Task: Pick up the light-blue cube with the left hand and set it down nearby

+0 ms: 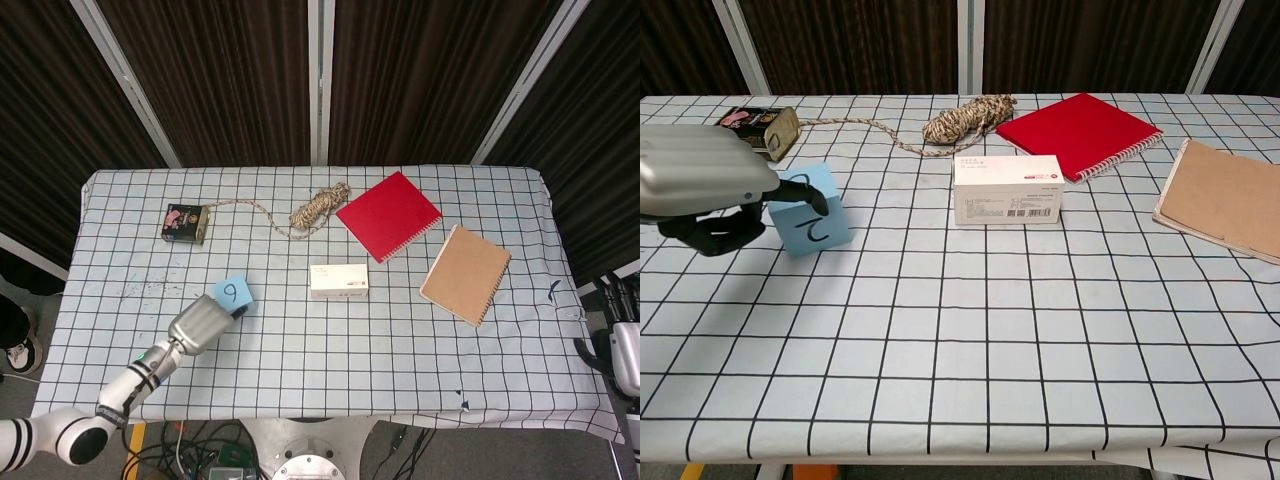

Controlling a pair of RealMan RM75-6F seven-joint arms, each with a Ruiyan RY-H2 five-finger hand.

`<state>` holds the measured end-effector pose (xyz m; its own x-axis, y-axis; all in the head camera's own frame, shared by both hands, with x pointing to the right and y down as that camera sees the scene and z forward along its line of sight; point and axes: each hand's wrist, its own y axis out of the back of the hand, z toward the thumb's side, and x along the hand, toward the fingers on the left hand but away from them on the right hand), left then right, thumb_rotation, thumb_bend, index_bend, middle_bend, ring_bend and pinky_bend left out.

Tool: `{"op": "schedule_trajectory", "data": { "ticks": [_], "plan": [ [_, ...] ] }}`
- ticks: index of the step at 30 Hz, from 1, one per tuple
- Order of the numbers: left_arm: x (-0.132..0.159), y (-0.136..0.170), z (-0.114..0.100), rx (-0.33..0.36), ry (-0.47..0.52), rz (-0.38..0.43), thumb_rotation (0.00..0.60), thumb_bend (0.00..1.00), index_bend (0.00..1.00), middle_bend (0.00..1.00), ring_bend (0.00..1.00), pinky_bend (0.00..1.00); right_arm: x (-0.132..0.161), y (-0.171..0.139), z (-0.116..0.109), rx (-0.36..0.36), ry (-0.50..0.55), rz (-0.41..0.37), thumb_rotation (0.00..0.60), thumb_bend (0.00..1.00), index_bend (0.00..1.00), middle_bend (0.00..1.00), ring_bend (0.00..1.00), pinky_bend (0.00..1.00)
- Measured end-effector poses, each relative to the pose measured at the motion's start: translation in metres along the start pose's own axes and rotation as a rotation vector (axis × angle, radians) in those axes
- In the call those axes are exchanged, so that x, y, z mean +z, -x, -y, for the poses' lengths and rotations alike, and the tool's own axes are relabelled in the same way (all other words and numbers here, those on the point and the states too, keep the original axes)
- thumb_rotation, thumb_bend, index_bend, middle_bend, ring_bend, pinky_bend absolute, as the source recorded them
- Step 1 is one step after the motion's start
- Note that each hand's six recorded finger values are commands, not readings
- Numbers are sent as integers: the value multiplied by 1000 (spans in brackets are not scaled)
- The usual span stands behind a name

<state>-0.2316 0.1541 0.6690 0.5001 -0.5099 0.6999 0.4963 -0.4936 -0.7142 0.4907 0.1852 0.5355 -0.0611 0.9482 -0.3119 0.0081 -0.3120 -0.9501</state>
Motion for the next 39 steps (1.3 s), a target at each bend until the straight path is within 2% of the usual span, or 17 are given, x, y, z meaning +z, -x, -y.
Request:
{"op": "schedule_trajectory", "data": {
  "ticks": [7,18,28,39],
  "plan": [
    [2,-13,-11,8,-43,9,600,616,162,862,876,866,-2,1,2,5,1,6,600,193,0,0,0,0],
    [1,-34,-23,-18,-105,13,600,639,170,869,883,873,-5,3,6,14,4,13,600,193,0,0,0,0],
    [-13,-49,-28,-64,-145,-22,600,655,185,873,887,878,-7,4,5,10,6,17,600,195,0,0,0,0],
    [-36,-57,-37,-103,-131,-69,600,678,233,879,890,881,-4,5,6,13,0,13,600,195,0,0,0,0]
  ]
}}
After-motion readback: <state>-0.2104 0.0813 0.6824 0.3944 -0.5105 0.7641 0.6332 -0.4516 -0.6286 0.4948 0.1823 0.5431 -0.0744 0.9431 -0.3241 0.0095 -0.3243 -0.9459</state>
